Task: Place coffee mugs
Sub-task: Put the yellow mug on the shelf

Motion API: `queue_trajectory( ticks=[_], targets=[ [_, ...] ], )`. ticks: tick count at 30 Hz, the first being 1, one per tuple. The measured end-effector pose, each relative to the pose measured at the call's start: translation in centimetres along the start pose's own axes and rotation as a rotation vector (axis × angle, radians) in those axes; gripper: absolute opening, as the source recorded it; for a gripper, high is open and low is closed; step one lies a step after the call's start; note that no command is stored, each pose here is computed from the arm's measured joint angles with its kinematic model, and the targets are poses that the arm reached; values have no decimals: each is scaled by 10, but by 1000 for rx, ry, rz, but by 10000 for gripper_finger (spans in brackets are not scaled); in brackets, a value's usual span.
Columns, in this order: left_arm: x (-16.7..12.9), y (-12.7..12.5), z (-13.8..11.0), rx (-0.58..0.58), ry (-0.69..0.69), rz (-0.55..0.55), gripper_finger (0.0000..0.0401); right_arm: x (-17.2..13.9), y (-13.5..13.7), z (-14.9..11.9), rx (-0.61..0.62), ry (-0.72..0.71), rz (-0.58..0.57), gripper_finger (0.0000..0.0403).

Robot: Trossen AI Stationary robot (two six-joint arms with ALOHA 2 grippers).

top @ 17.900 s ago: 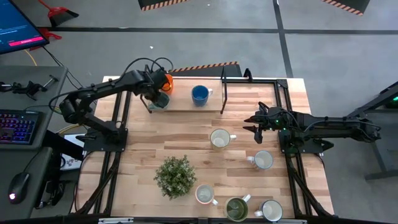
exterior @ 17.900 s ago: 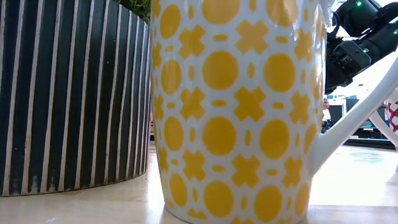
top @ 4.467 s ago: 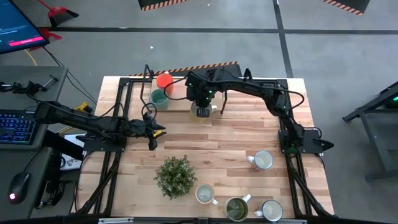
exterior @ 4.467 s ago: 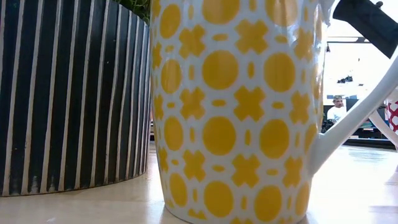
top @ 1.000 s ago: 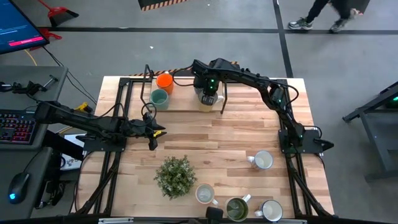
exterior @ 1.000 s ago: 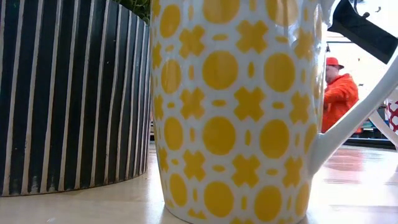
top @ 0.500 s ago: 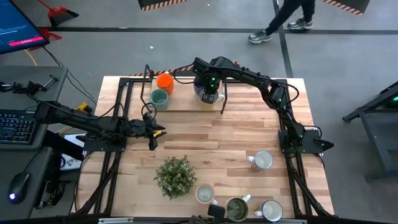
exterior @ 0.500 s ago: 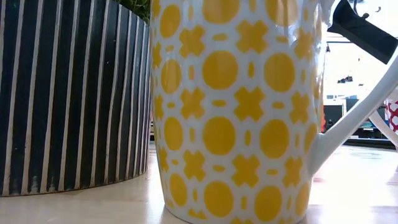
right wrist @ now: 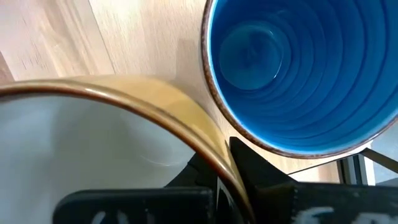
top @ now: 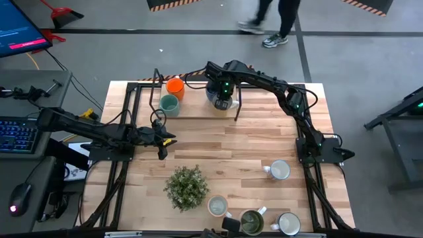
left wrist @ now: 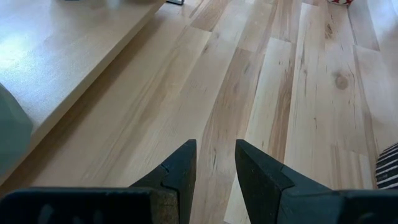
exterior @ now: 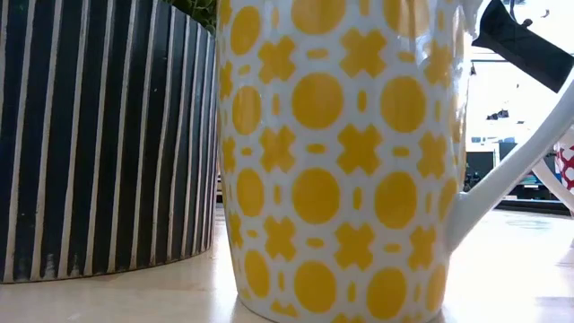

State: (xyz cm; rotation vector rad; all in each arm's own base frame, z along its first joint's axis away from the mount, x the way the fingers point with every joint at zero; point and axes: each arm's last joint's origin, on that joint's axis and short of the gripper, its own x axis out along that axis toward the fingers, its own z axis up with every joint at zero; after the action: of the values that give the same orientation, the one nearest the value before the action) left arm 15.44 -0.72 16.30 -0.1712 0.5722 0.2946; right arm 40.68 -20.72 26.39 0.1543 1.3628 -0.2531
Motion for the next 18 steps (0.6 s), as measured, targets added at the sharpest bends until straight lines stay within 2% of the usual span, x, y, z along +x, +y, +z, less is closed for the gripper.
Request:
queue_trajectory(
  ticks=[18],
  targets=[
    [0, 0, 0, 0, 0, 0, 102, 7, -1, 2, 3, 6, -7, 0]
  ],
)
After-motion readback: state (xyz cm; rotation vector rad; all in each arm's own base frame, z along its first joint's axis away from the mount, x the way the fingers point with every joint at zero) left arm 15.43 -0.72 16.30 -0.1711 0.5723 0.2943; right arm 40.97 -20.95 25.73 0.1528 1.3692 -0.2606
